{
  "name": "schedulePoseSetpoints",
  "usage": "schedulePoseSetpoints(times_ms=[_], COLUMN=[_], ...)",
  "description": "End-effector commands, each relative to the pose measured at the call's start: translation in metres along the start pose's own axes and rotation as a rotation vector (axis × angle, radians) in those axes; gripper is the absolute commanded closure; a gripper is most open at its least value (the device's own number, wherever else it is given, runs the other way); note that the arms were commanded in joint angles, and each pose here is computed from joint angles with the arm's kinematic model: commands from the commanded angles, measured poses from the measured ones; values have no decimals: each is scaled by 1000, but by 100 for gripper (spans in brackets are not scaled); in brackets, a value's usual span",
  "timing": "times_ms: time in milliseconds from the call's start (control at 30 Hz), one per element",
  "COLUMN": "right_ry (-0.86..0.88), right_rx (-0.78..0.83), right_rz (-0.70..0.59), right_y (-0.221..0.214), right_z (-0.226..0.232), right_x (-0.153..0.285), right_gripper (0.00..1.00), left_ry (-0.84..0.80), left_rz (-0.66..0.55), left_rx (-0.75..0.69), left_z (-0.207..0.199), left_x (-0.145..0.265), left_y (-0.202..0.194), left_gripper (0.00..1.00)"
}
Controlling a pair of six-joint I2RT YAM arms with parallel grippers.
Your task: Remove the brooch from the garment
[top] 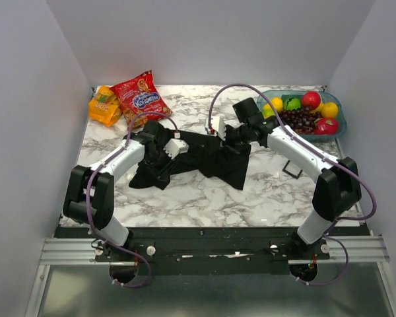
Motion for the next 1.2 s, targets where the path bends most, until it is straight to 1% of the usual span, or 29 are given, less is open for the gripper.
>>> schedulePoseSetpoints(times_ms=[0, 100, 233, 300, 367, 500, 567, 667, 700, 733, 800, 867, 900, 933, 1000, 1033, 1100, 1133, 1167], right_ry=[-46, -55, -57, -54, -55, -54, -50, -56, -60, -68, -97, -138, -177, -189, -243, -284, -377, -408, -491], right_rx=[-44, -54, -54, -61, -62, -67, -71, -78, -82, -85, -104, -128, -132, -156, -230, -237, -295, -309, -292], right_rz=[-4, -14, -21, -16, -18, -19, -15, -11, -8, -10, -13, -14, -36, -34, -47, -69, -98, -111, -154], right_y=[5, 6, 7, 6, 6, 5, 4, 2, 2, 2, 2, -1, 7, 4, 0, 7, 9, 10, 20], right_z=[-14, -19, -20, -20, -20, -21, -21, -23, -24, -27, -40, -57, -73, -83, -110, -133, -167, -181, -211], right_x=[10, 13, 15, 14, 14, 14, 12, 12, 12, 12, 17, 25, 34, 33, 44, 49, 68, 72, 90], right_gripper=[100, 100, 100, 100, 100, 100, 100, 100, 100, 99, 100, 100, 100, 99, 100, 100, 100, 99, 100], left_ry=[54, 96, 110, 152, 198, 273, 266, 221, 215, 199, 212, 249, 270, 308, 400, 463, 579, 653, 686], left_rz=[50, 95, 168, 213, 237, 248, 269, 326, 334, 335, 282, 186, 153, 89, 17, -64, -113, -203, -219], left_rx=[-82, -98, -82, -96, -102, -109, -106, -115, -111, -114, -131, -161, -165, -173, -153, -155, -114, -121, -111], left_z=[-8, -7, -9, -5, 0, 10, 10, 6, 5, 3, 3, 10, 14, 22, 49, 60, 95, 106, 120], left_x=[-8, -17, -31, -37, -39, -38, -42, -47, -48, -46, -35, -9, 3, 26, 64, 96, 134, 169, 179], left_y=[-5, -8, -20, -27, -34, -34, -40, -51, -52, -51, -38, -12, -2, 23, 45, 74, 90, 116, 125], left_gripper=[56, 53, 53, 53, 53, 53, 54, 79, 95, 100, 100, 100, 100, 100, 100, 100, 100, 100, 100])
Point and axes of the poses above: each gripper's point midway between its finger pads, its own x axis back along the fingers, its own z axis along the line the jaws close on, y = z × x, the point moved 3 cm from there along x, back along the fingers, and after that the axes turned 7 degrees about x, right-handed, at the moved point
